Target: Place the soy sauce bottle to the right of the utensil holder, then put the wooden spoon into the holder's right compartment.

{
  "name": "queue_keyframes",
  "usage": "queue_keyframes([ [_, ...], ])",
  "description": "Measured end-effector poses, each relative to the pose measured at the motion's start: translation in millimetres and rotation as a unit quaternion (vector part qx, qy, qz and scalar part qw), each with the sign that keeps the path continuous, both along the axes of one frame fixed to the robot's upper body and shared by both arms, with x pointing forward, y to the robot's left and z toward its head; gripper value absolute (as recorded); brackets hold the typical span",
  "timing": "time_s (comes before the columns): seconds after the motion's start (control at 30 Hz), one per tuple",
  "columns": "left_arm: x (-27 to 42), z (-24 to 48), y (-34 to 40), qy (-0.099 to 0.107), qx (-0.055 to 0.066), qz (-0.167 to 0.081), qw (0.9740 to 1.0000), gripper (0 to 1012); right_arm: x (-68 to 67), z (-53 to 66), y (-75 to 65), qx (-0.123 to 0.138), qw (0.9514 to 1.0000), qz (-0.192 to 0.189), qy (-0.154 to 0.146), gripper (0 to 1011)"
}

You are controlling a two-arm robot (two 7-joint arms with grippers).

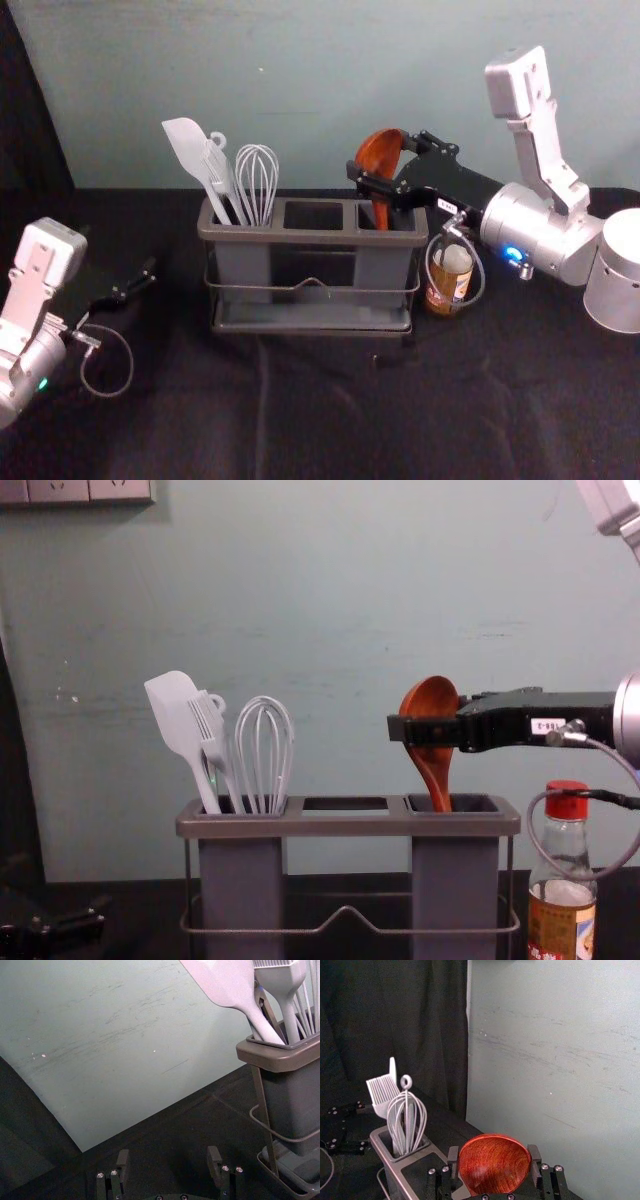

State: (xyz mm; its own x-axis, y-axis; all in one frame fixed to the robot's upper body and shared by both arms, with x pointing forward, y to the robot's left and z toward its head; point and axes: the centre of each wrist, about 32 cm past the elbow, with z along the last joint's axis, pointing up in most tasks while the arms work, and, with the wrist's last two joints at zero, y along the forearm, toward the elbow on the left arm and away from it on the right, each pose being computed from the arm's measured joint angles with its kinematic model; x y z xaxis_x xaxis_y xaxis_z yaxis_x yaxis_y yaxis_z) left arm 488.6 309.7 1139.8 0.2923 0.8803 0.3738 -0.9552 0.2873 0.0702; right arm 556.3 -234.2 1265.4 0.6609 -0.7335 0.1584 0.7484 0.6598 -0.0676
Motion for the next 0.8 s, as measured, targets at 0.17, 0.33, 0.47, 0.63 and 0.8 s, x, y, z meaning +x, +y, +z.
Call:
queue_keyframes([
  [0.17, 0.0, 0.0, 0.0, 0.0, 0.0, 0.0, 1.0, 1012, -0.3, -3.3, 0.4, -0.001, 1.0, 0.001, 0.003, 840],
  [0.33, 0.0, 0.0, 0.0, 0.0, 0.0, 0.0, 1.0, 1011, -1.3, -5.5, 0.6, -0.001, 1.0, 0.001, 0.005, 840],
  [0.47, 0.0, 0.0, 0.0, 0.0, 0.0, 0.0, 1.0, 1011, -2.4, -7.1, 0.4, -0.003, 1.0, 0.002, 0.007, 839],
  [0.63, 0.0, 0.0, 0.0, 0.0, 0.0, 0.0, 1.0, 1011, -3.0, -8.6, 0.5, -0.005, 1.0, 0.002, 0.008, 840],
  [0.8, 0.0, 0.0, 0.0, 0.0, 0.0, 0.0, 1.0, 1011, -2.7, -9.4, 0.1, -0.005, 0.9999, 0.004, 0.009, 840],
])
